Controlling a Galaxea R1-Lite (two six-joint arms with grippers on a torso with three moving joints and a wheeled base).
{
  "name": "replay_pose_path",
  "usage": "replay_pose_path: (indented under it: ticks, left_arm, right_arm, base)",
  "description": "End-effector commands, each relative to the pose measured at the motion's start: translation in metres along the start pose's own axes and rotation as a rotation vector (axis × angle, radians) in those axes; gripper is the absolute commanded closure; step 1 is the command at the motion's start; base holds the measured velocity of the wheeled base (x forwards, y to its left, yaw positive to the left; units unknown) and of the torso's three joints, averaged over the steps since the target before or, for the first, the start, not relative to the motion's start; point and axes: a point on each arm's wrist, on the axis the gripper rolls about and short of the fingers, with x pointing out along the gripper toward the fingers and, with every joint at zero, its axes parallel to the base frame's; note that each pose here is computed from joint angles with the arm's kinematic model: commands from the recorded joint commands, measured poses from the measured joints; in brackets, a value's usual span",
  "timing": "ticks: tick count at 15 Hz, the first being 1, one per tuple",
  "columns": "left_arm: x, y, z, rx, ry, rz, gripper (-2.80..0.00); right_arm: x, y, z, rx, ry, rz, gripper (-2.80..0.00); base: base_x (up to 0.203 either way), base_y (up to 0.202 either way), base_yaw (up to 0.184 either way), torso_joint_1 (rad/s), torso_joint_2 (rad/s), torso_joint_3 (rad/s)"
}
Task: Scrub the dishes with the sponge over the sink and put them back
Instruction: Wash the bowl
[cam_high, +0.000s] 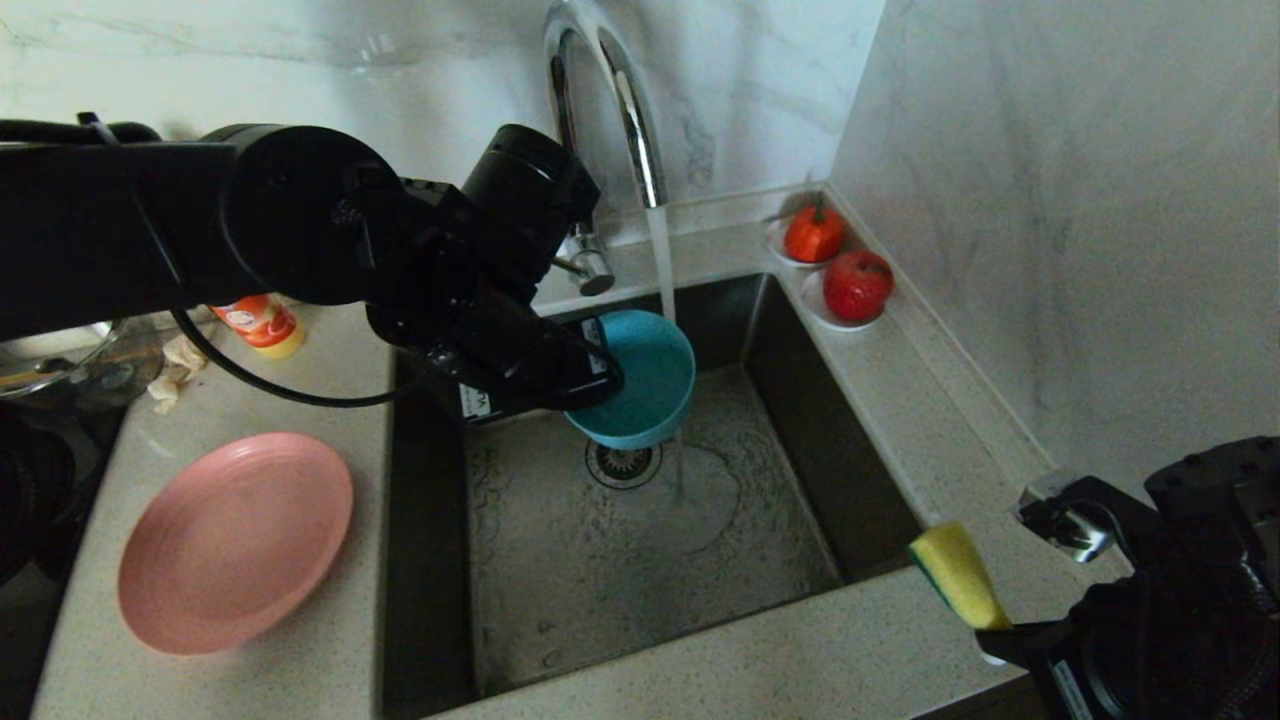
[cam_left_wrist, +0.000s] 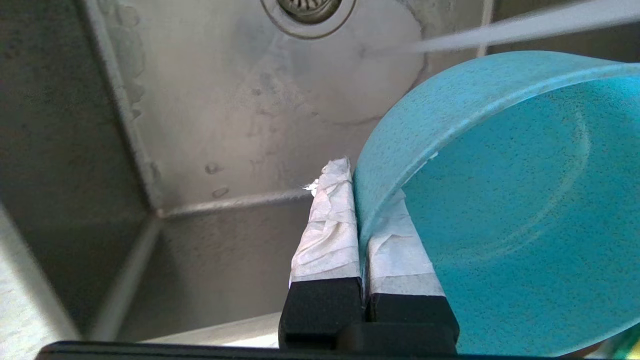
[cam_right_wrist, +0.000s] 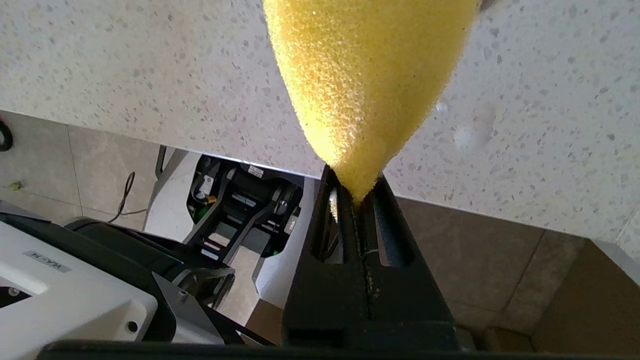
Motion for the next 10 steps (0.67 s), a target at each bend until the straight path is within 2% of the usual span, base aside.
replay_pose_path:
  ticks: [1,6,8,10]
  left_arm:
    - [0.012,-0.004,0.000,-0.003,0.009,0.009,0.00]
    - [0.023,-0.012,0.007,-0.030,-0.032,-0.006,0.00]
    - [0.032,-0.014,0.008,-0.037,-0.066,0.018,0.00]
    - [0.035,-0.014,0.008,-0.041,-0.067,0.022,0.00]
  right_arm:
    - [0.001,0.000,-0.001,0.000,0.006,0.001,0.00]
    - [-0.001,0.000,-0.001,-0.001,0.000,0.000,0.00]
    - [0.000,0.000,-0.001,-0.001,0.001,0.000,0.00]
    - [0.000,0.000,-0.001,-0.001,0.003,0.000,0.00]
  base:
    - [0.000,0.000,0.000,0.000,0.00,0.000]
    - [0.000,0.000,0.000,0.000,0.00,0.000]
    - [0.000,0.000,0.000,0.000,0.00,0.000]
    - [0.000,0.000,0.000,0.000,0.00,0.000]
